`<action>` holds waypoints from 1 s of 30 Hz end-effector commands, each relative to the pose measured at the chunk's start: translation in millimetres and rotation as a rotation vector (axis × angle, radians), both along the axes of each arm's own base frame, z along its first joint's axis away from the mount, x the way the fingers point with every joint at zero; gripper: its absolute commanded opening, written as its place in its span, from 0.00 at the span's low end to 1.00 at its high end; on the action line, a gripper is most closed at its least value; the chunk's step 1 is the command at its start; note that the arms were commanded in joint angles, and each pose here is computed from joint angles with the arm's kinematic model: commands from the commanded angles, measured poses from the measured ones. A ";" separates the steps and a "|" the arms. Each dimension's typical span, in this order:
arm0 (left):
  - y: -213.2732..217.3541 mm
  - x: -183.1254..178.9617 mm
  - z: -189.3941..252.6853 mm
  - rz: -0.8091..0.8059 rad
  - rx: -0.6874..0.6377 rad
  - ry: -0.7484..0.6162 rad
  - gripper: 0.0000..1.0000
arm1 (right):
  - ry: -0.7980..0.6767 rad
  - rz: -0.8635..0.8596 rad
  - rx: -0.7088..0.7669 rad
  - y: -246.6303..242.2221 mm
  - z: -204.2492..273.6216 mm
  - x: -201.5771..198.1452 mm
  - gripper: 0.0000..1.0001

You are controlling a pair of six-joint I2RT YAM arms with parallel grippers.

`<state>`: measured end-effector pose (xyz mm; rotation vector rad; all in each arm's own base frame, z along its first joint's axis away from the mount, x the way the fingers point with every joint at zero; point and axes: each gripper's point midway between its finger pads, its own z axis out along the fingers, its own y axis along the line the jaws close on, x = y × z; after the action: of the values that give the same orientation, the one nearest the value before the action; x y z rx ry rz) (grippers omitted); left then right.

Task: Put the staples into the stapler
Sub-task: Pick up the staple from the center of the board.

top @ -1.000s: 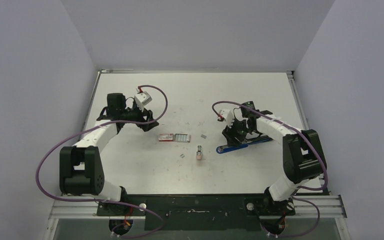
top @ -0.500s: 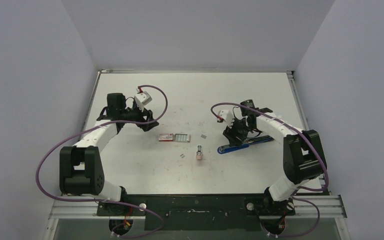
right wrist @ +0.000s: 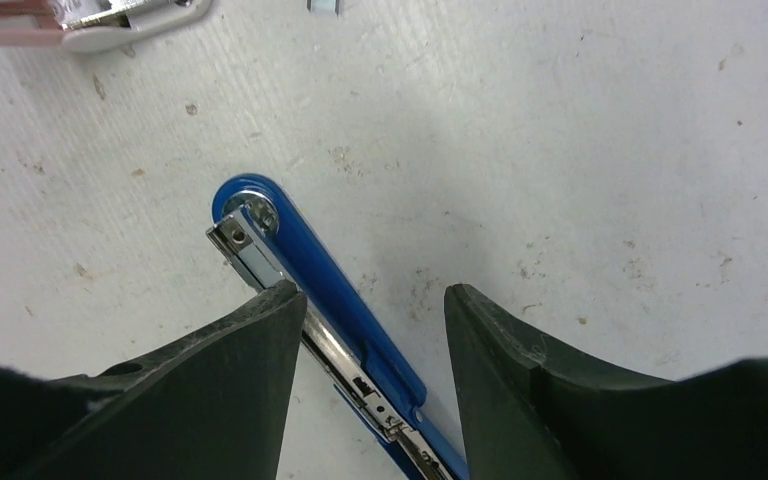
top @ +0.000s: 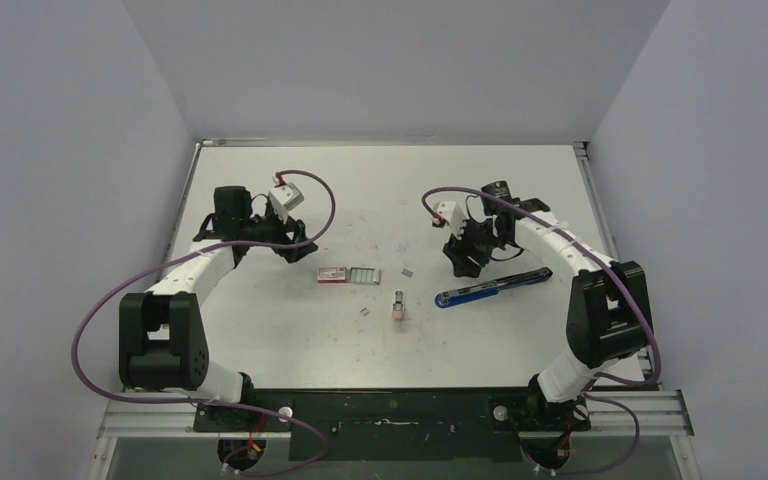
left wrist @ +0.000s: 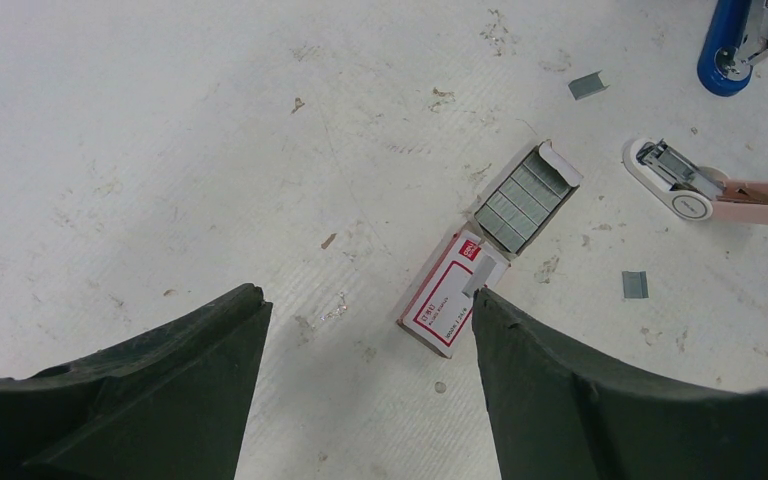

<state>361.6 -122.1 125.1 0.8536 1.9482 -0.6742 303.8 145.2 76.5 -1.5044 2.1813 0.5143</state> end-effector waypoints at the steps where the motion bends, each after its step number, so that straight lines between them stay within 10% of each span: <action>1: -0.5 11.9 24.2 0.002 -0.019 -0.080 0.73 | -0.023 0.001 0.112 27.3 24.1 11.1 0.54; 30: 32.9 29.3 60.3 0.270 -0.069 -0.078 0.95 | -0.061 -0.099 0.083 131.2 -28.9 40.6 0.56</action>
<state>386.3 -96.2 157.2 0.5677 1.9921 -0.5789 321.0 261.1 38.0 -1.4190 2.1883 0.5836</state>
